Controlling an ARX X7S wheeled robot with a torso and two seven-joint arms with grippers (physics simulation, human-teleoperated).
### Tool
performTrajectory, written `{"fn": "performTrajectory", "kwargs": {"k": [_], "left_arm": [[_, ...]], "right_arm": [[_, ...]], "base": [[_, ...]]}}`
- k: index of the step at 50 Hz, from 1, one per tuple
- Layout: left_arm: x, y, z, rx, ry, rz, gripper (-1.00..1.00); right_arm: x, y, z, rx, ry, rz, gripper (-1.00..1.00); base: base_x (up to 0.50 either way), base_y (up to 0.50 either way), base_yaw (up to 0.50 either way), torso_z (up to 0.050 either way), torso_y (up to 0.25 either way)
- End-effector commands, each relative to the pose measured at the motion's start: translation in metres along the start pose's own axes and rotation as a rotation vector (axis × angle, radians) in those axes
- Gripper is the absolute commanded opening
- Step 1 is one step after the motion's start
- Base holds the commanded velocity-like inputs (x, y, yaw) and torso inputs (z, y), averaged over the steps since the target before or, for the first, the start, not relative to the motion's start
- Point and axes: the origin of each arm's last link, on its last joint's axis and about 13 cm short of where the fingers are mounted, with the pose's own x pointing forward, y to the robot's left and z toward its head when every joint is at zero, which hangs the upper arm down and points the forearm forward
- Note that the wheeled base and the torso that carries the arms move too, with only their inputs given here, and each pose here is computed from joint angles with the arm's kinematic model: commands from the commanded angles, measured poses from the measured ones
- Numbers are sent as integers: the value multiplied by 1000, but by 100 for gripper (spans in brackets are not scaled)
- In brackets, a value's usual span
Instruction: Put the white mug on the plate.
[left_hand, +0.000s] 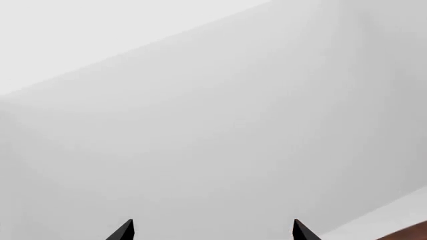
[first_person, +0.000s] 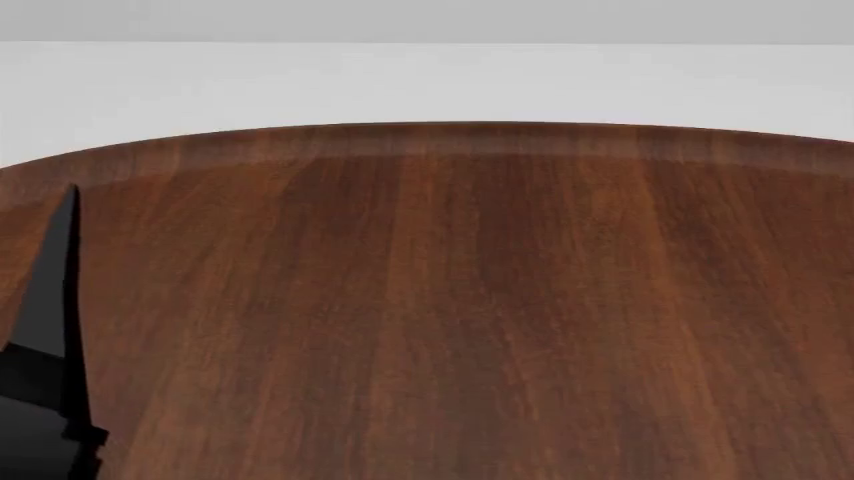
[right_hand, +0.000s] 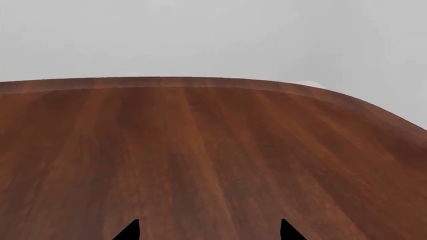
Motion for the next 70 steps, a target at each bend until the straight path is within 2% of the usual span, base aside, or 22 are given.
{"fn": "performTrajectory", "kwargs": {"k": [1,24,28,30,34,46,70], "left_arm": [[1,2,3,6,-8,5,100],[-1,4,0,4,3,19,100],[-2,5,-1,2,5,24,100],[-2,6,-1,0,6,25,100],[-4,6,-4,-1,12,30,100],[-5,7,-5,0,20,40,100],[-7,6,-11,-1,32,47,100]], "right_arm": [[5,4,6,-16,-27,-11,100],[12,12,18,-49,-80,-34,100],[14,14,22,-57,-92,-44,100],[15,13,21,-27,-79,-54,100],[17,18,28,-48,-105,-80,100],[29,17,28,-98,-166,-128,100],[42,14,31,-137,-216,-184,100]], "base": [[0,0,0,0,0],[0,0,0,0,0],[0,0,0,0,0],[0,0,0,0,0],[0,0,0,0,0],[0,0,0,0,0],[0,0,0,0,0]]}}
